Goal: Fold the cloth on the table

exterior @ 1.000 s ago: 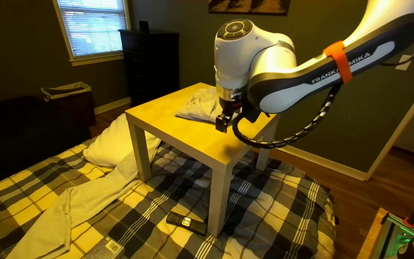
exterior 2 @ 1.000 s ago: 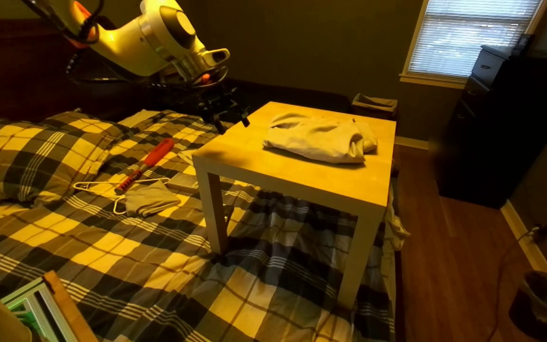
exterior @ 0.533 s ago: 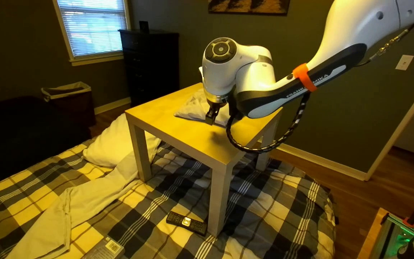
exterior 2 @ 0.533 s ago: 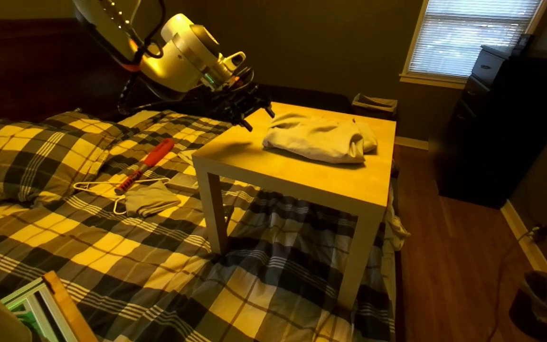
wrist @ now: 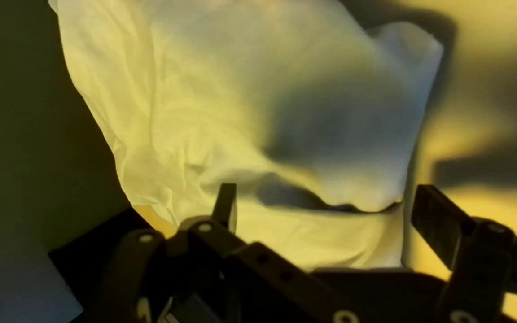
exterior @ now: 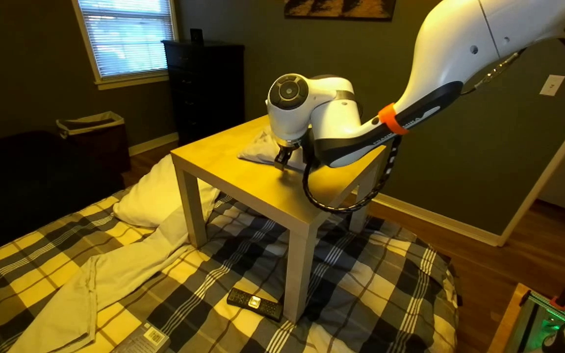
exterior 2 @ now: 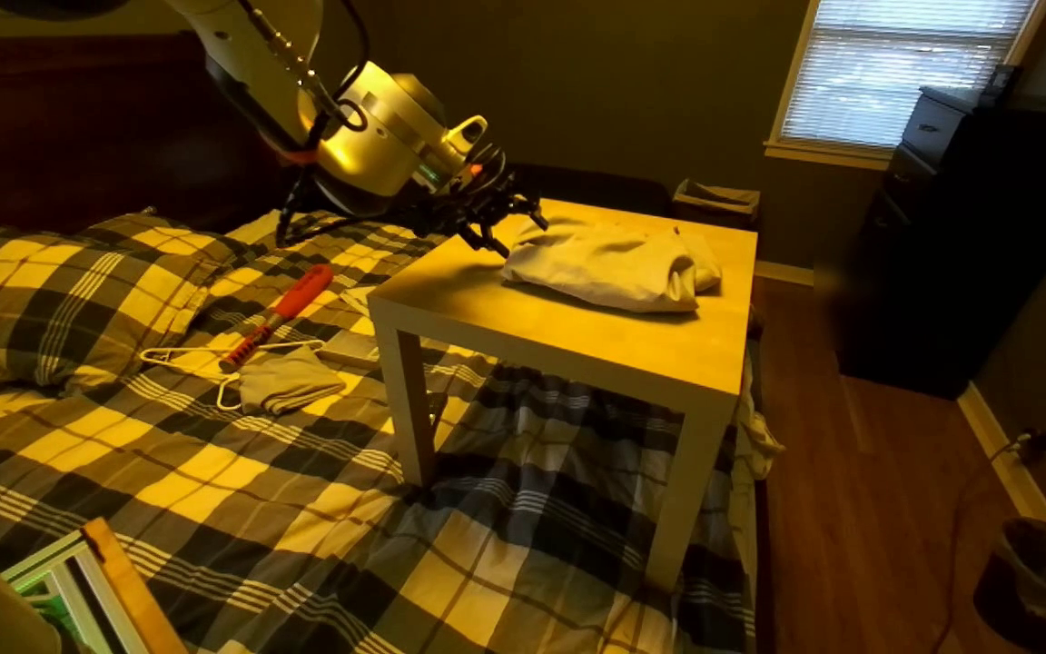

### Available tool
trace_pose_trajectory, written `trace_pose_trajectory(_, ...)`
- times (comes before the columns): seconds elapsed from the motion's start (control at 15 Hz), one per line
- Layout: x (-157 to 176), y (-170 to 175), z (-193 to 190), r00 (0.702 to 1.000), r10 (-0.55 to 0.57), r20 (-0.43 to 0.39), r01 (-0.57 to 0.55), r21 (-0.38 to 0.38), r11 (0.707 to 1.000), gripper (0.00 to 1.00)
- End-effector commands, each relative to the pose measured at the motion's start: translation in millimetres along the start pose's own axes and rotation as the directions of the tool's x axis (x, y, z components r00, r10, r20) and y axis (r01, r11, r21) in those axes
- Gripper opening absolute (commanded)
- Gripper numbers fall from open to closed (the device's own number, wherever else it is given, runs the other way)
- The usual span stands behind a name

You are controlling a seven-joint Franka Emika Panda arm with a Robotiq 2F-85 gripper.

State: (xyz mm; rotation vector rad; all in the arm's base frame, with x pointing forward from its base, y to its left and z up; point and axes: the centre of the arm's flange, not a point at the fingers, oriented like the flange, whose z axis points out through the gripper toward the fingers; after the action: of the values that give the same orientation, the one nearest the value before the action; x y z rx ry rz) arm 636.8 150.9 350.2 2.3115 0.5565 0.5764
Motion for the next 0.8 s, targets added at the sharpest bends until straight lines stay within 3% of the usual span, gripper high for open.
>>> trace_pose_trajectory(0.0,8,-13,19,1.000,0.018,-0.024,-0.019,-0.035,0.999,1.00)
trace_pose_trajectory(0.2,10,-17,26,0.999,0.028,-0.033,-0.030,-0.055,0.998,1.00)
trace_pose_trajectory(0.27,11,-18,27,0.999,0.033,-0.038,-0.035,-0.058,0.998,0.94)
trace_pose_trajectory(0.33,12,-17,27,0.999,0.036,-0.041,-0.038,-0.063,0.997,0.75)
trace_pose_trajectory(0.47,13,-15,28,0.998,0.041,-0.048,-0.044,-0.071,0.996,0.69)
trace_pose_trajectory(0.73,11,-12,31,0.998,0.053,-0.036,-0.056,-0.076,0.996,0.36)
